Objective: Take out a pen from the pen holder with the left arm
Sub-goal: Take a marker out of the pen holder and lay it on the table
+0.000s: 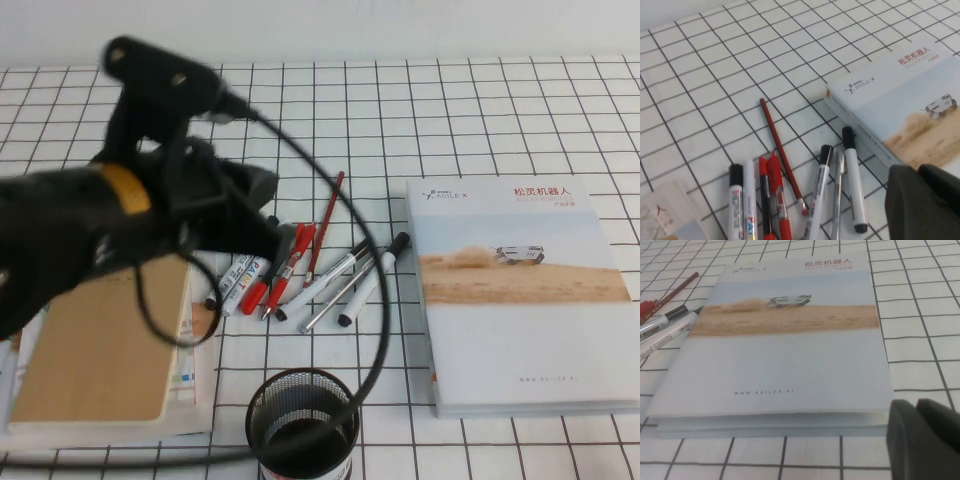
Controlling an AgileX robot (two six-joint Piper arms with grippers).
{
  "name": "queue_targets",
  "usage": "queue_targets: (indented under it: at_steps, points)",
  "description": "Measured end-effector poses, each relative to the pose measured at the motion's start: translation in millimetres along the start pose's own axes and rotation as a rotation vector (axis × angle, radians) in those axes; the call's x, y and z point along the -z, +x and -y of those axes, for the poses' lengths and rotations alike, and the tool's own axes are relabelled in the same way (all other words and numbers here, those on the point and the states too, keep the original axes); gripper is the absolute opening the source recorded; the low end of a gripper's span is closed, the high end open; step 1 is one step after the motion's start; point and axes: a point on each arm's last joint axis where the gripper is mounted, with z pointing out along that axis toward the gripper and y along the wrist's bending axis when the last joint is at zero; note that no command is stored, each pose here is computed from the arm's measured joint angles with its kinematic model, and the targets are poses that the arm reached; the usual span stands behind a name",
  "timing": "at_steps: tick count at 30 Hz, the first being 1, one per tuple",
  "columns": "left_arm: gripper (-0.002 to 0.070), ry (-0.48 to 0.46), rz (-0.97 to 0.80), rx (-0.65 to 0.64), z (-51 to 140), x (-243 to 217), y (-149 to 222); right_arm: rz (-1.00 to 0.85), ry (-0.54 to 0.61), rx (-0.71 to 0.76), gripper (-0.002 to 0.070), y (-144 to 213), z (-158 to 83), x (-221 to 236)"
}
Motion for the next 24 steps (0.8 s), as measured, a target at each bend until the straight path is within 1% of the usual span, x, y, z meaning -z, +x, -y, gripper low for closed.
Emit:
queue_targets:
  at_steps: [5, 10, 14, 24]
  points:
    - [-0.0001, -0.004, 0.024, 0.067, 2.2, 30.1, 31.8, 0.0, 0.0, 0.0, -0.0015, 0.0, 0.0, 0.0]
    - [-0.0002, -0.009, 0.048, 0.075, 3.8, 53.5, 55.1, 0.0, 0.0, 0.0, -0.0015, 0.0, 0.0, 0.0]
    - [-0.0002, -0.01, 0.049, 0.07, 4.2, 61.4, 58.6, 0.0, 0.0, 0.0, -0.0015, 0.0, 0.0, 0.0]
    - [-0.0003, -0.023, 0.054, 0.021, 3.0, 60.8, 59.7, 0.0, 0.0, 0.0, -0.0015, 0.0, 0.0, 0.0]
